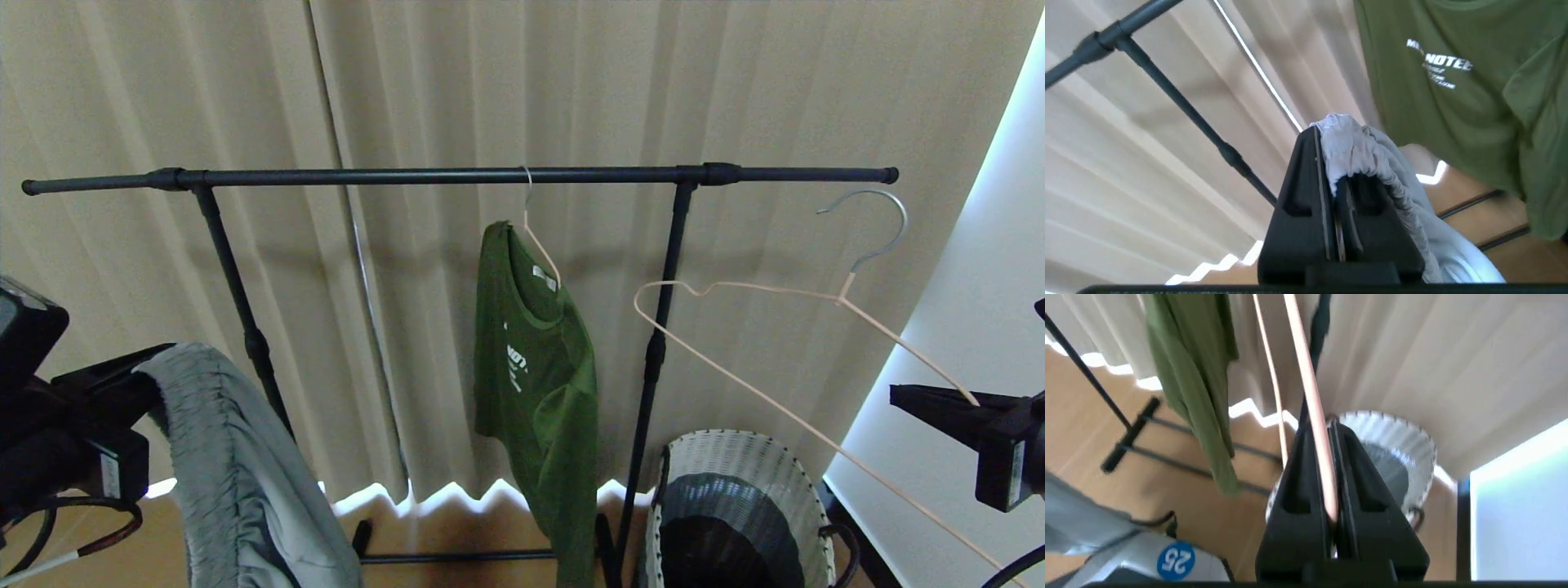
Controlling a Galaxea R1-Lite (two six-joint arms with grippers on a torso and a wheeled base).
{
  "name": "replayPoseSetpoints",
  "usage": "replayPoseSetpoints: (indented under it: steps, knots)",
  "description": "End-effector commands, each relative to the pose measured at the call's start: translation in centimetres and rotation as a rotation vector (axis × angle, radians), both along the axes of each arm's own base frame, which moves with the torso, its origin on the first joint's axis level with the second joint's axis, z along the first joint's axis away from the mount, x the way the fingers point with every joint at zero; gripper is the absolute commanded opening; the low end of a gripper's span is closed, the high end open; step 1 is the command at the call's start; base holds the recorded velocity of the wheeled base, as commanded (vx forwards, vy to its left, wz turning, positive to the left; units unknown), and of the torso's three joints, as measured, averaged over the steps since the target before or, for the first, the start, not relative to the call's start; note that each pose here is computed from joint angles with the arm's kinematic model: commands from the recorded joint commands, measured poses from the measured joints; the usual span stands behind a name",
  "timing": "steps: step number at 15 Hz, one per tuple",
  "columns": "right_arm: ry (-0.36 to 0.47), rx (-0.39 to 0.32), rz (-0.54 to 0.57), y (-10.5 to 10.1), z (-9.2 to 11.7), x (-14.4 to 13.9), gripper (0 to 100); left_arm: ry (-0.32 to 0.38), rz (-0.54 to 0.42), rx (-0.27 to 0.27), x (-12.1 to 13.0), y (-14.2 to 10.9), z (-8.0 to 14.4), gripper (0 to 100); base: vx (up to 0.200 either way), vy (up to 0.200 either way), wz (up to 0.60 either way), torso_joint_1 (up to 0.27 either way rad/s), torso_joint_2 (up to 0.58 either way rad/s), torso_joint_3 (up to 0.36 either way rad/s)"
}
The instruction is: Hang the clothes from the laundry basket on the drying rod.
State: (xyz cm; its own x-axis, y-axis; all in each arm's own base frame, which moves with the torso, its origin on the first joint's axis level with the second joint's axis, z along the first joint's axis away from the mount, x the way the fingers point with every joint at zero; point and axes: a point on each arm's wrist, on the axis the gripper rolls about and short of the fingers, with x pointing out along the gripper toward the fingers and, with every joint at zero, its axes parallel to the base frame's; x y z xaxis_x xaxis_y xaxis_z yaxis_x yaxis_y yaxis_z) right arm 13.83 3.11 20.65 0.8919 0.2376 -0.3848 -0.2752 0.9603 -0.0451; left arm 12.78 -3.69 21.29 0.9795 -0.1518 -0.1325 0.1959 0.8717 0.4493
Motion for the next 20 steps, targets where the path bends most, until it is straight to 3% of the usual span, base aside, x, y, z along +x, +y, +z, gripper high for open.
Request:
replayPoseSetpoints:
  steps: [1, 6, 9, 11, 16, 20]
  knots:
    - [-0.044, 0.013, 0.051, 0.5, 0.5, -0.9, 0, 0.016, 0.008, 0.006, 1.1, -0.3, 0.2, 0, 0.000, 0.000, 0.00, 0.000, 0.00, 0.000]
    - [-0.026, 0.117, 0.298, 4.5, 0.8, -1.7, 0, 0.053, 0.014, -0.025, 3.4, -1.1, 0.6, 0, 0.000, 0.000, 0.00, 0.000, 0.00, 0.000]
    - [0.033, 0.182, 0.387, 7.2, 0.0, -1.0, 0, 0.036, 0.050, -0.025, 6.2, -2.7, 2.1, 0, 0.000, 0.000, 0.00, 0.000, 0.00, 0.000]
    - [0.058, 0.241, 0.450, 8.6, 0.0, -1.6, 0, 0.043, 0.083, -0.053, 8.2, -4.1, 2.5, 0, 0.000, 0.000, 0.00, 0.000, 0.00, 0.000]
    - [0.136, 0.241, 0.555, 10.6, -0.9, -2.7, 0, 0.080, 0.133, -0.238, 11.2, -7.8, 2.3, 0, 0.000, 0.000, 0.00, 0.000, 0.00, 0.000]
    - [0.146, 0.229, 0.575, 11.3, -1.1, -2.7, 0, 0.094, 0.158, -0.236, 12.2, -9.0, 1.8, 0, 0.000, 0.000, 0.00, 0.000, 0.00, 0.000]
